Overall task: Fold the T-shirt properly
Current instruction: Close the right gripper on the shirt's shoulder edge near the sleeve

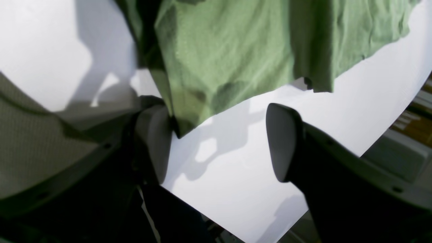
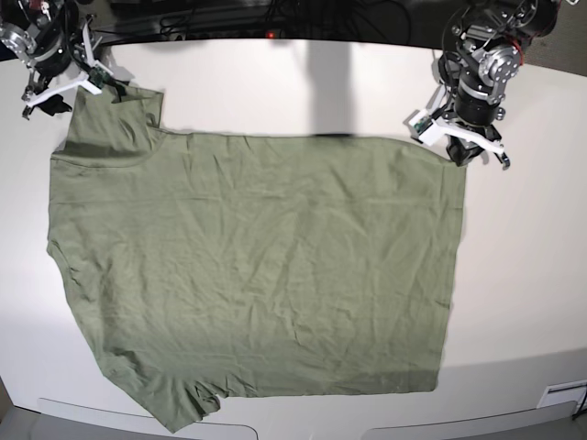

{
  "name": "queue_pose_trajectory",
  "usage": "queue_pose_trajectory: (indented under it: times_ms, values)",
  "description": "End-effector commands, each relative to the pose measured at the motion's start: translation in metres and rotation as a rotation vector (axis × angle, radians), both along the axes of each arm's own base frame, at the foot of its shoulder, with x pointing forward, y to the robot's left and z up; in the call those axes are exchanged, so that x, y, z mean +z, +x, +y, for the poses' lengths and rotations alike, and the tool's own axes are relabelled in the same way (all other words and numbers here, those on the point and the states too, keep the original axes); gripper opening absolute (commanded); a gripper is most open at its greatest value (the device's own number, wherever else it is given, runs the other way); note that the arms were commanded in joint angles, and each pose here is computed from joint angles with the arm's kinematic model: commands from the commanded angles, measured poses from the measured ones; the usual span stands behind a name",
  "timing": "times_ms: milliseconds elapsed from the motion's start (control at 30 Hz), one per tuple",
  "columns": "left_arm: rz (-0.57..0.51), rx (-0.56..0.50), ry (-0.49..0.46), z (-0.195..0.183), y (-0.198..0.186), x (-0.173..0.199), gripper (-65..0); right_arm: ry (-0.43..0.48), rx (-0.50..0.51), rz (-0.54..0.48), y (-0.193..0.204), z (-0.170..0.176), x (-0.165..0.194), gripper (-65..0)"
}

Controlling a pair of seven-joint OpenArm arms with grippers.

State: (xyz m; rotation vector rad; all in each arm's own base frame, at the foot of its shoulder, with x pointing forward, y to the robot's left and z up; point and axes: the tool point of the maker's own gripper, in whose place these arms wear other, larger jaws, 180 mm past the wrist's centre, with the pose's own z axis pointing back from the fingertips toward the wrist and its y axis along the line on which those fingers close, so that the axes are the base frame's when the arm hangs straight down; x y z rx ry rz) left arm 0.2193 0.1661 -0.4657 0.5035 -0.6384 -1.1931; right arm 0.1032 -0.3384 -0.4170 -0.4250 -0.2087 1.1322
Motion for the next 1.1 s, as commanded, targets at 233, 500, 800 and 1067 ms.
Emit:
queue_pose_trajectory:
  times_ms: [233, 500, 800, 1067]
  values:
    - [0.109, -0.014, 0.021, 0.001, -0.027, -0.018, -65.0, 0.066, 0.070, 0.052, -0.006, 0.013, -0.003, -33.2]
    - [0.109, -0.014, 0.021, 0.001, -0.027, -0.018, -65.0, 0.123, 0.087, 0.036, -0.004, 0.020, -0.006, -42.0]
    - [0.108, -0.015, 0.020, 0.001, -0.027, -0.018, -65.0, 0.177, 0.065, 0.042, -0.014, 0.012, -0.019, -49.1]
    - [0.108, -0.016, 0.019, 0.001, -0.027, -0.018, -65.0, 0.253, 0.096, 0.012, -0.009, 0.027, -0.018, -65.0]
